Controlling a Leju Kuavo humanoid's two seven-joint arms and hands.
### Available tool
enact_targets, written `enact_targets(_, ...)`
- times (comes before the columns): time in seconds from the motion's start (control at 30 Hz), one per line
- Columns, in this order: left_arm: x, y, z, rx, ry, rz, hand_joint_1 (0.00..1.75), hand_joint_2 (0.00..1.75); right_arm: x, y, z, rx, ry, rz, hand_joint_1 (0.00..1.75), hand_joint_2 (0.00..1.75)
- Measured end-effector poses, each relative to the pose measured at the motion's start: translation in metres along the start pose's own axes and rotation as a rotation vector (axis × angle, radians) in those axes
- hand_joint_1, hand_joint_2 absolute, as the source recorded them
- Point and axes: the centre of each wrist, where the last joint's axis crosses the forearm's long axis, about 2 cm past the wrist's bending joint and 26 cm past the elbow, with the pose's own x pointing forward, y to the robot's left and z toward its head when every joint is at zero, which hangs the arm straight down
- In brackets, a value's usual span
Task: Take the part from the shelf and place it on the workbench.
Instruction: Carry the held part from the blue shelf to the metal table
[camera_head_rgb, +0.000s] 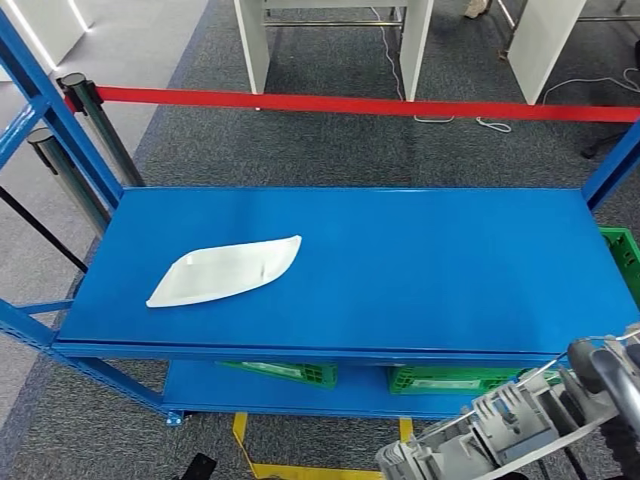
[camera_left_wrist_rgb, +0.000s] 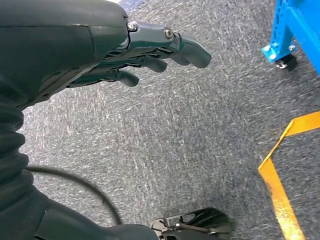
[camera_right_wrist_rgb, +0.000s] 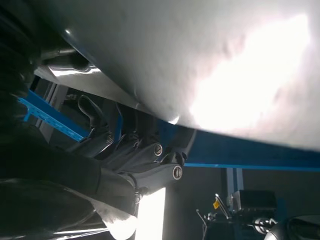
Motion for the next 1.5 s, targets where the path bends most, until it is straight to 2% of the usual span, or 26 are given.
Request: enact_targets(1.5, -0.002, -0.001, 0.001, -0.01, 0.016, 0.011, 0.0, 1.75, 0.015, 0.002, 0.002, 0.012, 0.022, -0.073, 1.75, 1.75)
